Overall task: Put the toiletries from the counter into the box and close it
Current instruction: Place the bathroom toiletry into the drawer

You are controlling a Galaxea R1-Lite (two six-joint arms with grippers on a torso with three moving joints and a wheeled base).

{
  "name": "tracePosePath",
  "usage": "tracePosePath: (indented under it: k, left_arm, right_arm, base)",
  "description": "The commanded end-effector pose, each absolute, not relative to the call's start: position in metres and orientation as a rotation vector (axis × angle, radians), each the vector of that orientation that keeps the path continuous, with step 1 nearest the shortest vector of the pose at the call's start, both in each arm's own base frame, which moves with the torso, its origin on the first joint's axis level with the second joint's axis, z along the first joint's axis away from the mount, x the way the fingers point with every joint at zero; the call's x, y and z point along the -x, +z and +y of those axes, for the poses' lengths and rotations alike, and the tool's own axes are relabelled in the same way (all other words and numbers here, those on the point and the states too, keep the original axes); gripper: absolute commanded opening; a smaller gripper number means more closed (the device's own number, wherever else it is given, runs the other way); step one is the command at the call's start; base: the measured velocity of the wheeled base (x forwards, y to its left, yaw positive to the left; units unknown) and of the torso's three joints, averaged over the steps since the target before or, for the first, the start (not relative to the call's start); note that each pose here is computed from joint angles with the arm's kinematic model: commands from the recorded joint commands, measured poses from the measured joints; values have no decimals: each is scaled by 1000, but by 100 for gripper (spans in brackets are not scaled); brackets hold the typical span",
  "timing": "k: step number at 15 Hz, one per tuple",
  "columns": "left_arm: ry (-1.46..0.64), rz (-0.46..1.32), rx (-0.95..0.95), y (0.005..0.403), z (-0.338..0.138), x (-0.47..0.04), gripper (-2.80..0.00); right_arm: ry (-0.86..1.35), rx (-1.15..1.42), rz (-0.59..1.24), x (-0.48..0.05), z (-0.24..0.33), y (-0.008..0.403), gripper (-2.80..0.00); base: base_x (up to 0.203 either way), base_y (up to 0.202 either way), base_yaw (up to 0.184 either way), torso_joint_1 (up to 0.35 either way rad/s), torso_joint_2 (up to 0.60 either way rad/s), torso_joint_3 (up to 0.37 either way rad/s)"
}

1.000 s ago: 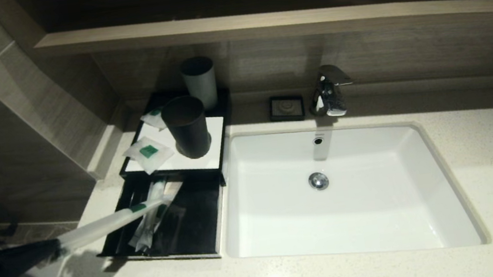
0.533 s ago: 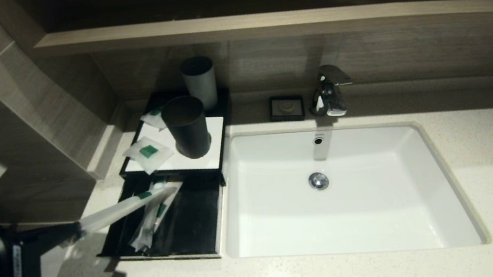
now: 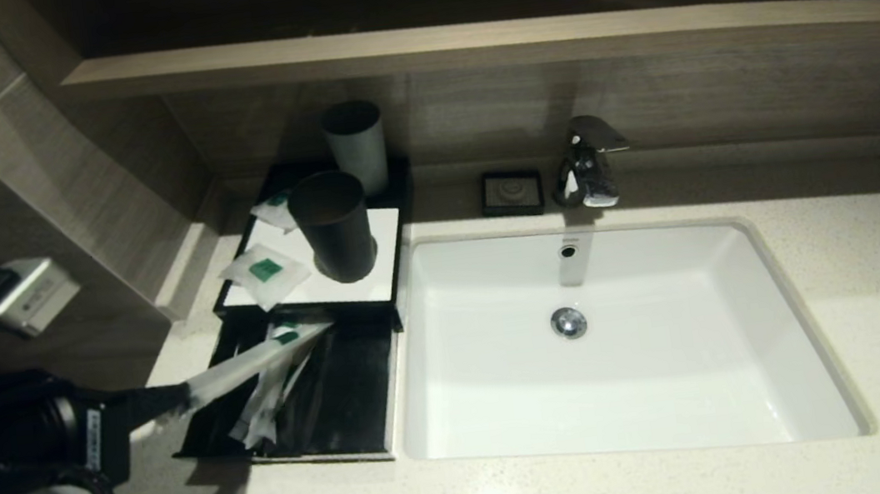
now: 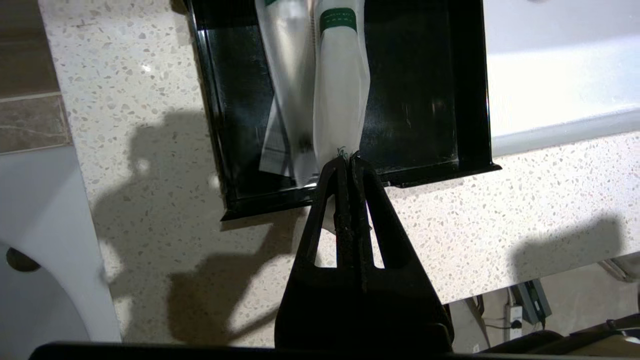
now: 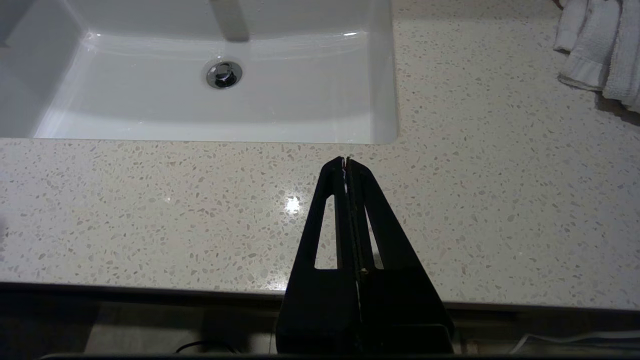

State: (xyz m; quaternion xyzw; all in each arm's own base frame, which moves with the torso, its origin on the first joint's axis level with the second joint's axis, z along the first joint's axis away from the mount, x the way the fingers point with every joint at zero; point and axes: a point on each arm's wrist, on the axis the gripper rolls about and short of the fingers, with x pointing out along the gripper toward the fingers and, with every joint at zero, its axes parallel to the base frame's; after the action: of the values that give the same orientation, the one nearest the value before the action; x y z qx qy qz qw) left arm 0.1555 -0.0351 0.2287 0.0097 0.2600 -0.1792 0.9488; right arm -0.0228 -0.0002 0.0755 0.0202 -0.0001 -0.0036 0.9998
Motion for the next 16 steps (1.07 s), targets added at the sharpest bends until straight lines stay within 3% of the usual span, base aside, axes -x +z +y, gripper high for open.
tracePosePath:
  k: [1,16]
  left_arm:
    - [-380,572,-23,223,-43,-166,-280]
    - [-388,668,15,196,-59,-199,-280]
  right_arm:
    - [-8,-41,0,23,0,75,-280]
    - [-8,-41,0,23,0,75,-280]
  base:
    - [0,0,0,0,0,0]
    - [0,0,0,0,0,0]
